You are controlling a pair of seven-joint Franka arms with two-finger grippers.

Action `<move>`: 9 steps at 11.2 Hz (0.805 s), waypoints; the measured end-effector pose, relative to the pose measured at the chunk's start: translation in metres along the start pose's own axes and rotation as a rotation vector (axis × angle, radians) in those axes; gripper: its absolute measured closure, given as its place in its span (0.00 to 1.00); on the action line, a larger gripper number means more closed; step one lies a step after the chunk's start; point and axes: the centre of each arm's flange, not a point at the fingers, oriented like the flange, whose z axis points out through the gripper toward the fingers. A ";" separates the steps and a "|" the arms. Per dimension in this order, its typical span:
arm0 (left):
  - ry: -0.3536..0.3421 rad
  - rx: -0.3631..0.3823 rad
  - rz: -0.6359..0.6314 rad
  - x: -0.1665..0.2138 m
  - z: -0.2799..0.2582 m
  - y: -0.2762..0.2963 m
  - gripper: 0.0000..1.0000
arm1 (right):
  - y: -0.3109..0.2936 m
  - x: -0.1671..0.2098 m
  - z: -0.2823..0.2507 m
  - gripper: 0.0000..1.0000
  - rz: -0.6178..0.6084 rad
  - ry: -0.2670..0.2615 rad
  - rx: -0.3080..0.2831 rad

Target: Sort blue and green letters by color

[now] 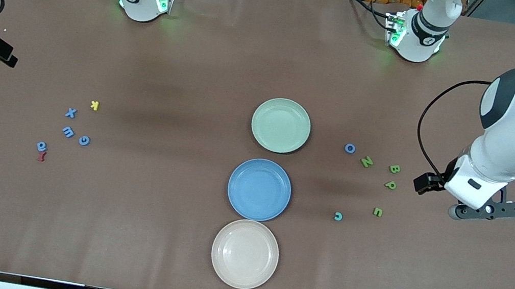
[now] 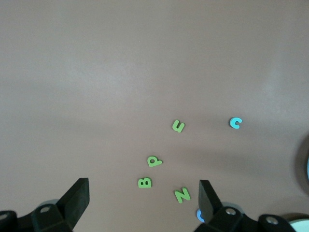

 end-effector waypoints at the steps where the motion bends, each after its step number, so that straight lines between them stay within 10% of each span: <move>1: -0.014 -0.006 0.001 -0.002 0.004 0.003 0.00 | 0.000 0.000 0.000 0.00 0.000 0.001 0.000; 9: -0.182 0.019 -0.007 -0.022 0.137 0.032 0.00 | 0.000 -0.004 -0.009 0.00 -0.001 0.016 0.003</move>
